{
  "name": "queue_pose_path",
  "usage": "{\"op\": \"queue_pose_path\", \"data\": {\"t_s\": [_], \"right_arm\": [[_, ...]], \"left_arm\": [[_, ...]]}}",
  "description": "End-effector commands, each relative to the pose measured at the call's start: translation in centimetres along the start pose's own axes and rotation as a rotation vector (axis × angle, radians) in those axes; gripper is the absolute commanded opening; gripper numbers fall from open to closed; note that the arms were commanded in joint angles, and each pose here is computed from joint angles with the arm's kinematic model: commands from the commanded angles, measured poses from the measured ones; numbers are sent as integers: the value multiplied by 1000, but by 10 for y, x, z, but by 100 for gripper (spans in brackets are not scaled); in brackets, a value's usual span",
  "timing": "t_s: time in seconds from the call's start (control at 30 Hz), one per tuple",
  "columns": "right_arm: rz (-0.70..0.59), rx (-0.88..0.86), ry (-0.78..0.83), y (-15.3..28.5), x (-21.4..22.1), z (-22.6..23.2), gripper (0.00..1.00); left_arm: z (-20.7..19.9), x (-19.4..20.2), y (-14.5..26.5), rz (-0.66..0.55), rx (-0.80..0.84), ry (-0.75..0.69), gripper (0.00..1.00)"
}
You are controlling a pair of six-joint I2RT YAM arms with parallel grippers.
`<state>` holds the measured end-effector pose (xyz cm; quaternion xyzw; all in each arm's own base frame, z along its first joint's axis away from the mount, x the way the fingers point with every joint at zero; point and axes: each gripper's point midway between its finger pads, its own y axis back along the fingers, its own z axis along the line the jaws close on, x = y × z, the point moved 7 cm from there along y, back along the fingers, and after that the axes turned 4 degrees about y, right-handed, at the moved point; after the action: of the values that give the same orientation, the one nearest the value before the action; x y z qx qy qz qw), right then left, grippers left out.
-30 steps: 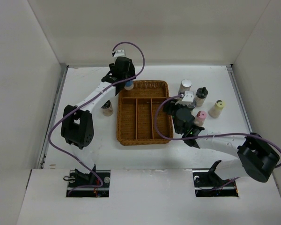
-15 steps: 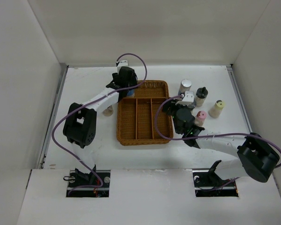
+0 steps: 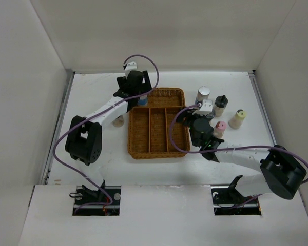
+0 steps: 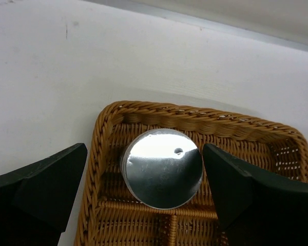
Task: Organize the condiment bottles
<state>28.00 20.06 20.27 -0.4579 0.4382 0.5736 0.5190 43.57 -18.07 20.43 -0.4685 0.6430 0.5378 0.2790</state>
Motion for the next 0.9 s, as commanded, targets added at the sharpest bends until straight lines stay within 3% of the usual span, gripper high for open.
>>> {"op": "queue_pose_path", "data": {"t_s": [0.0,0.1,0.23,0.27,0.4,0.57,0.6,0.73,0.87], "right_arm": [[-56,-20,-63,0,-17,3,75],[-60,-21,-67,1,-19,2,70],[-72,-26,-72,4,-26,2,46],[-85,-27,-79,7,-32,1,39],[-112,-16,-114,18,-60,-5,31],[43,93,-13,4,-90,-25,40],[86,131,8,-3,-95,-35,44],[194,212,41,-33,-107,-66,76],[276,223,53,-67,-102,-77,86]], "left_arm": [[-4,-58,37,-175,59,79,100],[0,-85,62,-251,94,114,100],[15,-107,110,-357,139,194,100],[20,-105,121,-369,151,210,100],[43,-73,152,-359,178,257,100],[66,8,167,-250,230,255,100],[65,24,171,-216,263,249,100],[60,67,194,-158,408,266,100],[52,93,216,-157,520,285,100]]}}
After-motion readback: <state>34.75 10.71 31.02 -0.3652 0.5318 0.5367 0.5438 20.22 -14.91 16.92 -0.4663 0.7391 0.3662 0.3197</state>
